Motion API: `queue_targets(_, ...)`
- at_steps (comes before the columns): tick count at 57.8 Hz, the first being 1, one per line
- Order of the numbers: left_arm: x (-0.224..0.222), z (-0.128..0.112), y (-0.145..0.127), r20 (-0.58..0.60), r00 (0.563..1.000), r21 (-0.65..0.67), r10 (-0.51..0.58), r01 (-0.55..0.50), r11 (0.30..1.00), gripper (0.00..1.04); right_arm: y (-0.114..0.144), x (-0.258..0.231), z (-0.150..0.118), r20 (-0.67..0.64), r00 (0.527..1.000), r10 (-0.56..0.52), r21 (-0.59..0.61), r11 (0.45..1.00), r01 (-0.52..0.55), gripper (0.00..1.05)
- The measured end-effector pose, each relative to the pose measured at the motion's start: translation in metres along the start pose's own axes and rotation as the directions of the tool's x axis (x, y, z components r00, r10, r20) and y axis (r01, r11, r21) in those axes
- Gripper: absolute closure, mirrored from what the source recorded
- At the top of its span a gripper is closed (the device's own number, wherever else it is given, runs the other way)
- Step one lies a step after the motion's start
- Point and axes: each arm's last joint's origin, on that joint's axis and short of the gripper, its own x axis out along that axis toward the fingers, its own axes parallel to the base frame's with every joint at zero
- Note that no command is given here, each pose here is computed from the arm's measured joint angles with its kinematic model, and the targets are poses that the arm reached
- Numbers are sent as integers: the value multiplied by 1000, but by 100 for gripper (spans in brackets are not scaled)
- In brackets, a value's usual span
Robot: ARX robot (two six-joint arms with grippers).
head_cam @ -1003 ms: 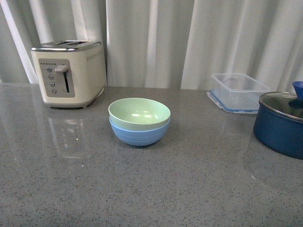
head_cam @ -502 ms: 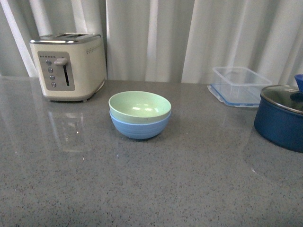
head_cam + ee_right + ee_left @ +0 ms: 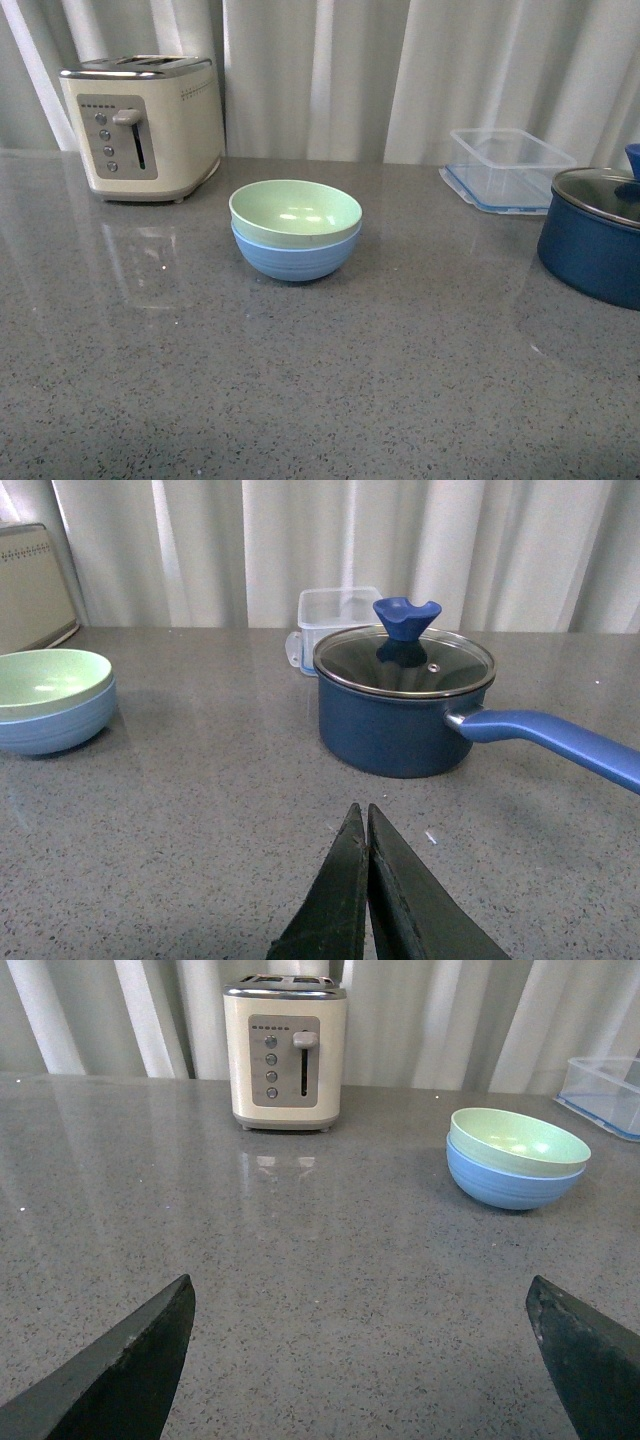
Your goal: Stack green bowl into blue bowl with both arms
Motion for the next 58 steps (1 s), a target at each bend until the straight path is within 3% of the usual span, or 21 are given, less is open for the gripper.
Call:
queue_targets(41, 0, 0, 0, 0, 1000, 0, 0, 0, 1000, 7, 0, -7, -1, 12, 1000, 2, -1, 1000, -2, 103)
queue_targets(58, 0, 0, 0, 0, 1000, 0, 0, 0, 1000, 7, 0, -7, -1, 12, 1000, 2, -1, 1000, -2, 53)
